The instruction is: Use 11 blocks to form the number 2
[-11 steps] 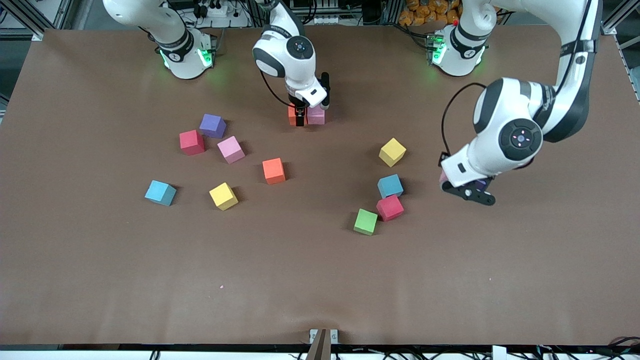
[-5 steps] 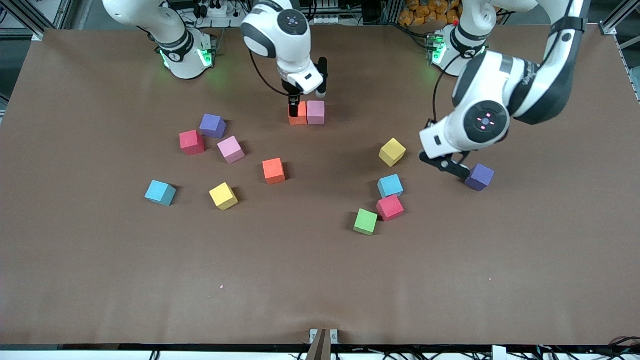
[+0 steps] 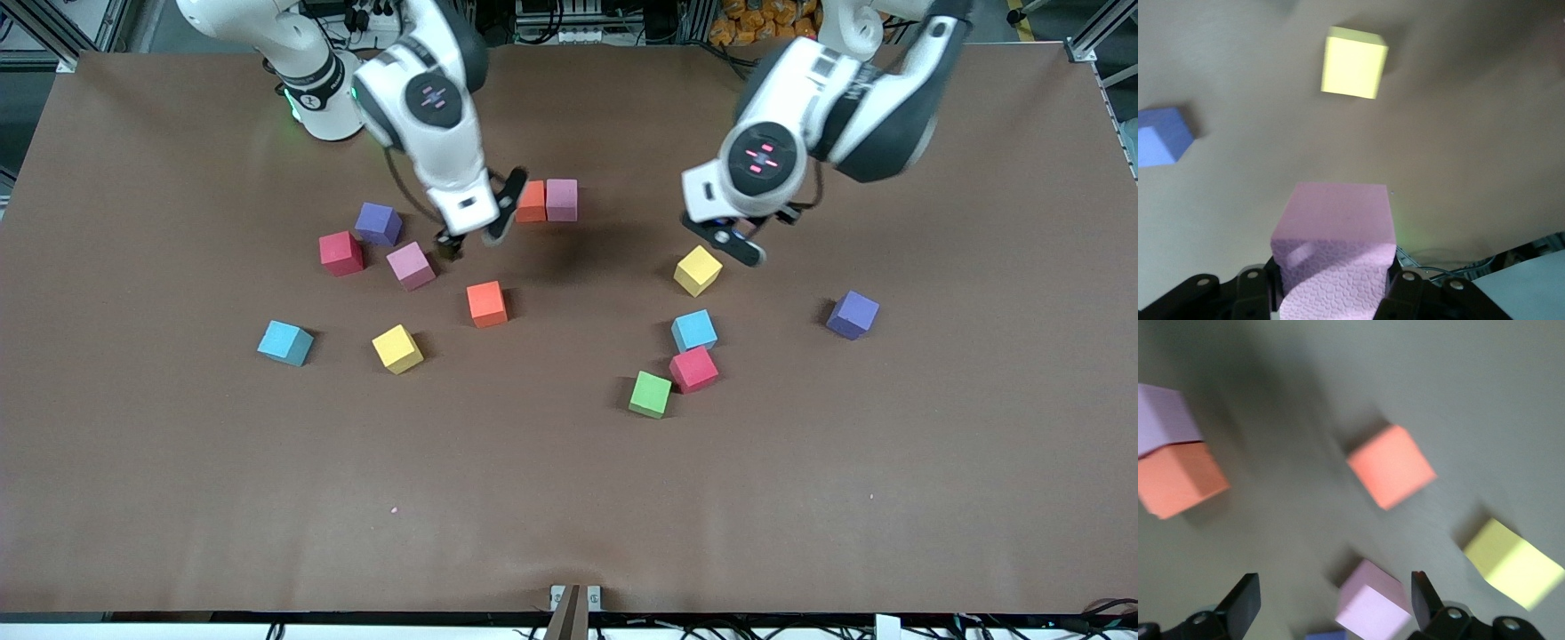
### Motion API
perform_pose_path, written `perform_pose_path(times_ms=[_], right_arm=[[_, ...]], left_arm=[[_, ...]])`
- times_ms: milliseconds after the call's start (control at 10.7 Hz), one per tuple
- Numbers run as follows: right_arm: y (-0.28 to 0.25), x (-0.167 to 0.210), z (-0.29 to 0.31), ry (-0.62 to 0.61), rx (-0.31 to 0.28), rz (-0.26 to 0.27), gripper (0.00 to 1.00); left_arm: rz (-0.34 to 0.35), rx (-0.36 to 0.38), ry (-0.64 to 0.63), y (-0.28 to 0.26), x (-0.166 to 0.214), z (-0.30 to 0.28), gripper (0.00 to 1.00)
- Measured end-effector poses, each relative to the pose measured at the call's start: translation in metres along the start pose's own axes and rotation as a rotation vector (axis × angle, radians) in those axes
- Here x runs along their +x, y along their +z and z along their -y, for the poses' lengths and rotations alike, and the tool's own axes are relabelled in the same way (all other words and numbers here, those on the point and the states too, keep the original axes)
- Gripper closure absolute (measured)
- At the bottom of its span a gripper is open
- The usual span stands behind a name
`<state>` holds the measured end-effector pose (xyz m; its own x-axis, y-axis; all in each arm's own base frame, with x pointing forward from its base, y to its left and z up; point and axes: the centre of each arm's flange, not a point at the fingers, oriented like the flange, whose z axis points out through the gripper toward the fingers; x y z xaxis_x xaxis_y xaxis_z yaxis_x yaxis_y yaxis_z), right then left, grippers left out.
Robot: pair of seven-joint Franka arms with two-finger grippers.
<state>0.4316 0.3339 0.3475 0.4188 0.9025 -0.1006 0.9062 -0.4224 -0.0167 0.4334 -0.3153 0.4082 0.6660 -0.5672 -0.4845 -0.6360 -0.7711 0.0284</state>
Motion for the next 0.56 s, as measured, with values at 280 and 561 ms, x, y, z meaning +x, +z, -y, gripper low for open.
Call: perform_pose_path(times_ms=[280, 561], right_arm=[[-0.002, -0.045, -0.079, 0.191, 0.004, -0.023, 0.0], [0.018, -0.049, -0.106, 0.368, -0.01, -0.063, 0.0]], left_arm=[[0.006, 0.089, 0.131, 0.022, 0.021, -0.072, 0.44], [-0.067, 0.085, 0.26, 0.063, 0.054, -0.134, 0.44]])
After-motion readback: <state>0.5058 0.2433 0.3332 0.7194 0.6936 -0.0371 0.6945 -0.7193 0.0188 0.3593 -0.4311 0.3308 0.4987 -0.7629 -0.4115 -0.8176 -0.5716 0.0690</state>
